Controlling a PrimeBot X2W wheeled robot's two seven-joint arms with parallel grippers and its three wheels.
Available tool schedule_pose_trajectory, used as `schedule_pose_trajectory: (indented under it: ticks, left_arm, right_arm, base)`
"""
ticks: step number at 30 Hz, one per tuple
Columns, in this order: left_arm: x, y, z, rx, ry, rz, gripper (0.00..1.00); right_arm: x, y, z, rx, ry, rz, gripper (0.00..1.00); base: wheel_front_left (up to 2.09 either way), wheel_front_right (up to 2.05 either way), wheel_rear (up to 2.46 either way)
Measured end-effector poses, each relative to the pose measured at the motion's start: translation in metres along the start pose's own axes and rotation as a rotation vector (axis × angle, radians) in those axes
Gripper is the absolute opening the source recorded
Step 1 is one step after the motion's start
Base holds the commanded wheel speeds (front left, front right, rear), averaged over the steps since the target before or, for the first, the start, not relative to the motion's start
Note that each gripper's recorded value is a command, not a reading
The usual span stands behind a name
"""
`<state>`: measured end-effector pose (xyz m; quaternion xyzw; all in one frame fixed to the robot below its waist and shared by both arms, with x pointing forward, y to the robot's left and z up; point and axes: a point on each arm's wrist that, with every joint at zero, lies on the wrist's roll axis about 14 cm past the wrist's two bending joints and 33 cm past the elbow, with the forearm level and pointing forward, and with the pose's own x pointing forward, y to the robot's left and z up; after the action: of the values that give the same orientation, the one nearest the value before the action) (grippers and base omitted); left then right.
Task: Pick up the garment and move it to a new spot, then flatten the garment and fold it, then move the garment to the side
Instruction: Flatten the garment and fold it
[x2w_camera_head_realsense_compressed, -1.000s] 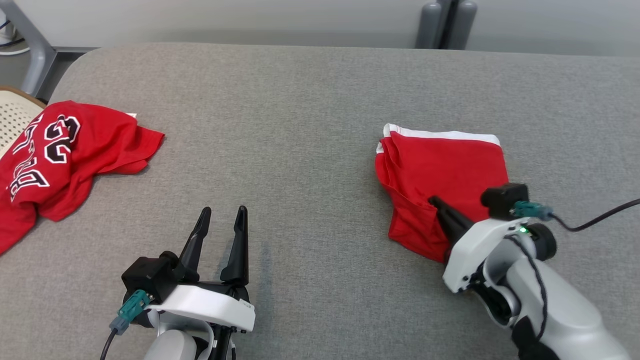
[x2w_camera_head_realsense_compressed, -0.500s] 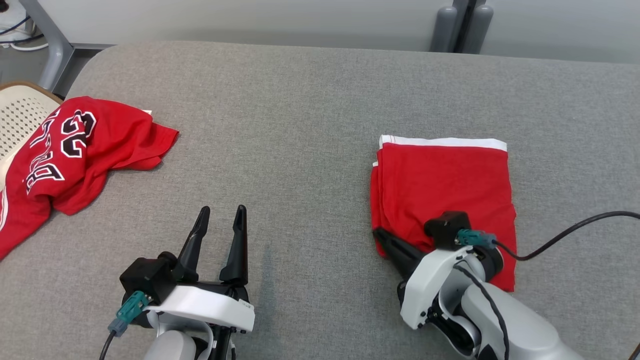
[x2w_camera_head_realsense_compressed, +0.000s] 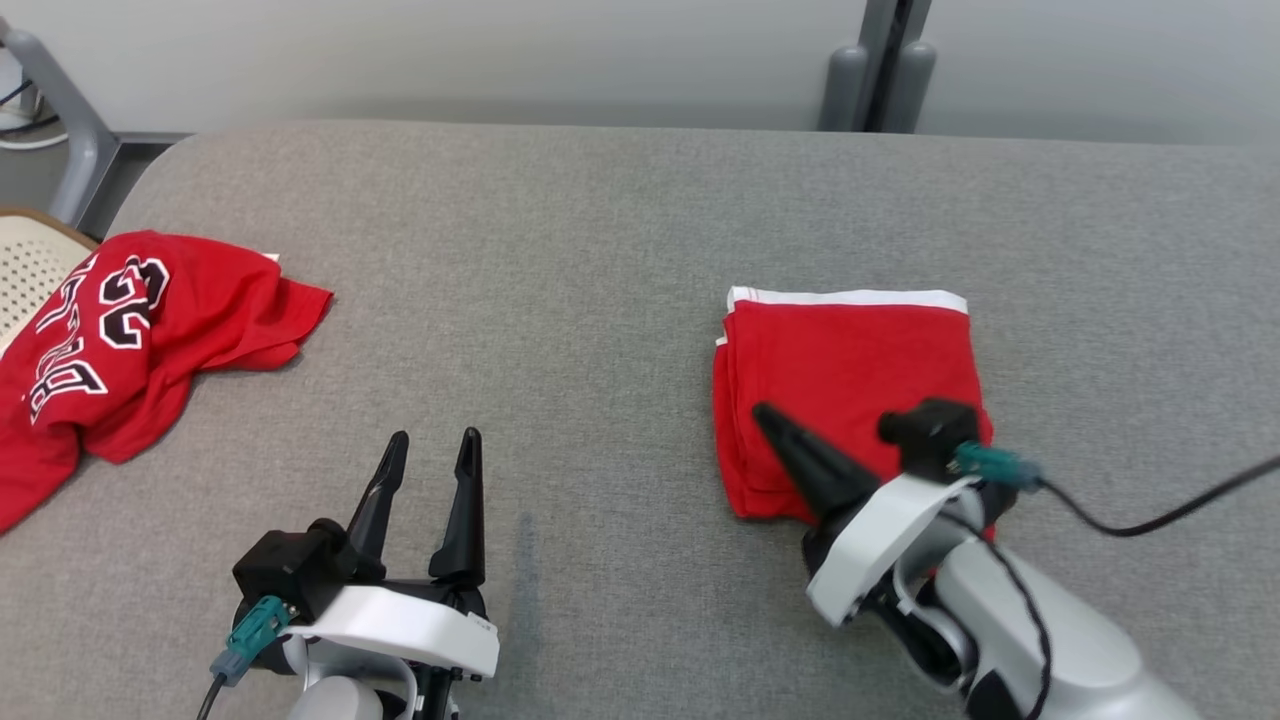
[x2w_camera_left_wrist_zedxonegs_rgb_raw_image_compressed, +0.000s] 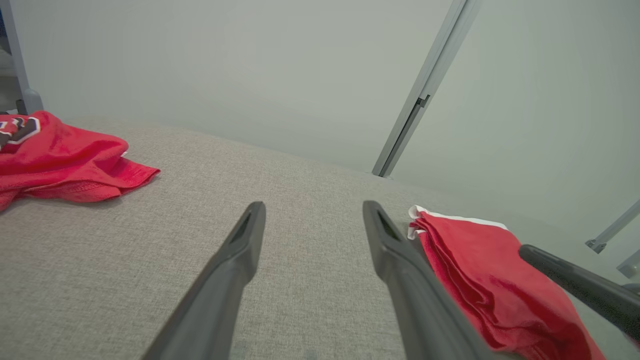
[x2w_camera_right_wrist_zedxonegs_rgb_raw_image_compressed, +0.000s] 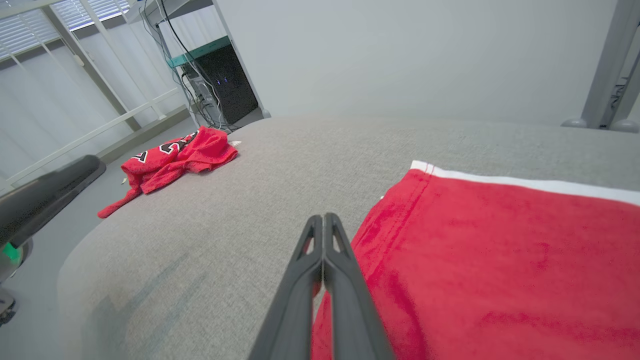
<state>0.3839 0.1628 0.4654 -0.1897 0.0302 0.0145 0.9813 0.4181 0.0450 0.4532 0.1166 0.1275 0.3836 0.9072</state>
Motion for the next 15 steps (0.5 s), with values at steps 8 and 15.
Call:
schedule_pose_trajectory:
  ticks: [8,15]
  left_arm:
    - [0.001,-0.013,0.008,0.012,-0.024,-0.044,1.0]
    - [0.002,-0.023,0.012,0.021,-0.04,-0.064,1.0]
  right_arm:
    - [-0.042,-0.061,0.087,-0.115,-0.282,-0.2,1.0]
    - [-0.099,-0.093,0.098,-0.178,-0.379,-0.403,1.0]
  base:
    - [0.0,0.0,0.0]
    - [0.0,0.0,0.0]
